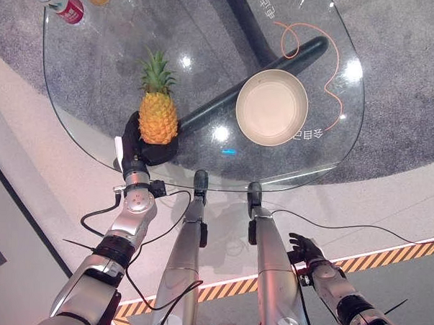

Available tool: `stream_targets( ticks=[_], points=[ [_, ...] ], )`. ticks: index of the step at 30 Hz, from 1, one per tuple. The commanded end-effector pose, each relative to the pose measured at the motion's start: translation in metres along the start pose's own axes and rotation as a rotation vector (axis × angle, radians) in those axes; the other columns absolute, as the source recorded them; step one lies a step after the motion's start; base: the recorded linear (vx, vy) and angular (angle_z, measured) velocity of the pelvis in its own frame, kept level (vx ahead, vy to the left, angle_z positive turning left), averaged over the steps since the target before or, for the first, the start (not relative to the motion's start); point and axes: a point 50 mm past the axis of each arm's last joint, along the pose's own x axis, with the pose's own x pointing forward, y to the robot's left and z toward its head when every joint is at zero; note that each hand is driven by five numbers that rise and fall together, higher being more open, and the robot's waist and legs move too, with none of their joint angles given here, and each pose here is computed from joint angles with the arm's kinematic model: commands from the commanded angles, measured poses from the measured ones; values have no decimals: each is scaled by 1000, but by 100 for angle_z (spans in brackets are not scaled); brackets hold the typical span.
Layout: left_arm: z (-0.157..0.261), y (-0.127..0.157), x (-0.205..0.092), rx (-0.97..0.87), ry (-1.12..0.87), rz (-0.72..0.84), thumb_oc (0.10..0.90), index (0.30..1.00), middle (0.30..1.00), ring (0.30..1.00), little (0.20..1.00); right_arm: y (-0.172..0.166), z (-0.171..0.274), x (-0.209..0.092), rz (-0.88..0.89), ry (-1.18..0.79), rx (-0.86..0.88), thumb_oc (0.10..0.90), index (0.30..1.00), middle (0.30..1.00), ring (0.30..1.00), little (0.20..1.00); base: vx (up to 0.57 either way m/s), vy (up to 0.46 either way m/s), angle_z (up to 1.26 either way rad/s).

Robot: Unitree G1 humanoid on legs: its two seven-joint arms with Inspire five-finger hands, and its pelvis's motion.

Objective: Pick up the fruit to the plate

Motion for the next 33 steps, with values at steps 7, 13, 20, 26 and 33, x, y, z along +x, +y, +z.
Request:
stream_targets(
  ticks=[7, 13, 20, 26, 33],
  points=[
    [20, 3, 28, -1, 41, 9, 100, 300, 300, 300, 200, 6, -19, -7, 25, 38, -2, 800, 900, 900, 900, 900, 1, -3, 2],
    [17, 5, 28, 7, 66, 11, 100, 300, 300, 300, 200, 7, -20, -7, 28, 42, 5, 800, 900, 900, 900, 900, 7, -16, 7],
    [11, 7, 26, 11, 82, 27, 100, 300, 300, 300, 200, 8, -23, -8, 30, 44, 10, 800, 900, 900, 900, 900, 8, -7, 1],
    [12, 10, 27, 14, 77, 41, 100, 300, 300, 300, 200, 9, -25, -8, 28, 44, 10, 800, 900, 900, 900, 900, 6, -13, -3],
    [10, 13, 26, 2, 72, 52, 100, 300, 300, 300, 200, 9, -27, -8, 10, 45, 50, 800, 900, 900, 900, 900, 2, -18, 2]
  ],
)
